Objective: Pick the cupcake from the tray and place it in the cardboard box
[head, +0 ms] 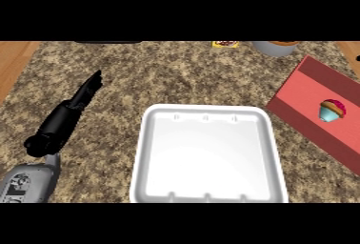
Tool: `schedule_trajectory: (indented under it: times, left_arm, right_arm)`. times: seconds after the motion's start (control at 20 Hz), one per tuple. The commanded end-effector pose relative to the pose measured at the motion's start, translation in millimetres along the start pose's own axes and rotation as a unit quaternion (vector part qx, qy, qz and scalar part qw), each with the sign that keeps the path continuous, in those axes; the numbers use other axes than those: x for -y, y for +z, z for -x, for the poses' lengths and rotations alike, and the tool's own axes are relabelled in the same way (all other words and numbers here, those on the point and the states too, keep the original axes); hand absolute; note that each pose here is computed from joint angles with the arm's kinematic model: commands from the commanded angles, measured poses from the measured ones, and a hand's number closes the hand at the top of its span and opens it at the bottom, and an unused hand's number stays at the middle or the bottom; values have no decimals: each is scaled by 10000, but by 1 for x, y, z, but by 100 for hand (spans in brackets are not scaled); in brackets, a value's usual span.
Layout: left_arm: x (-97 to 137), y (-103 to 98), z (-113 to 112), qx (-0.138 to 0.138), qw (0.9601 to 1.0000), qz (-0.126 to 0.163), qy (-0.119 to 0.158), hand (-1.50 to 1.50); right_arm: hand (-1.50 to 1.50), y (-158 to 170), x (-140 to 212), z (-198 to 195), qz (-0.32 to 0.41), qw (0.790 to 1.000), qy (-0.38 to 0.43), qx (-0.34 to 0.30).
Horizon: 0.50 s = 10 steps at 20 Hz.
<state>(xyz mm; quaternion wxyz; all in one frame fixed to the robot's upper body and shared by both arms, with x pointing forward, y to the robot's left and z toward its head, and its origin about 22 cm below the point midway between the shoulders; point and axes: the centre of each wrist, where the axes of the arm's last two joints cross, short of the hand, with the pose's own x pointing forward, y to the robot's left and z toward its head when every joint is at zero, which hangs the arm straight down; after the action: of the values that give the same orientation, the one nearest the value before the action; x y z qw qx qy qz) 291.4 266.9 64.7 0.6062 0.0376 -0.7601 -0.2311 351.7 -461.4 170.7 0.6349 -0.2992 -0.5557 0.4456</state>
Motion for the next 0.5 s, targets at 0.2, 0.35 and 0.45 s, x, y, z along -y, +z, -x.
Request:
schedule_trajectory:
  times: [0.2,0.35,0.45]
  left_arm:
    - [-7,4,-5,-87,9999,-23,-52,0]
    - [-9,-5,-9,41,10000,-36,60,0]
    - [5,6,6,-45,10000,14,50,0]
  right_arm:
    - [-150,0,-5,32,1635,9163,-3517,1000]
    - [-150,3,-1,43,1841,8807,-4306,716]
    - [-150,21,7,62,2054,8711,-4435,490]
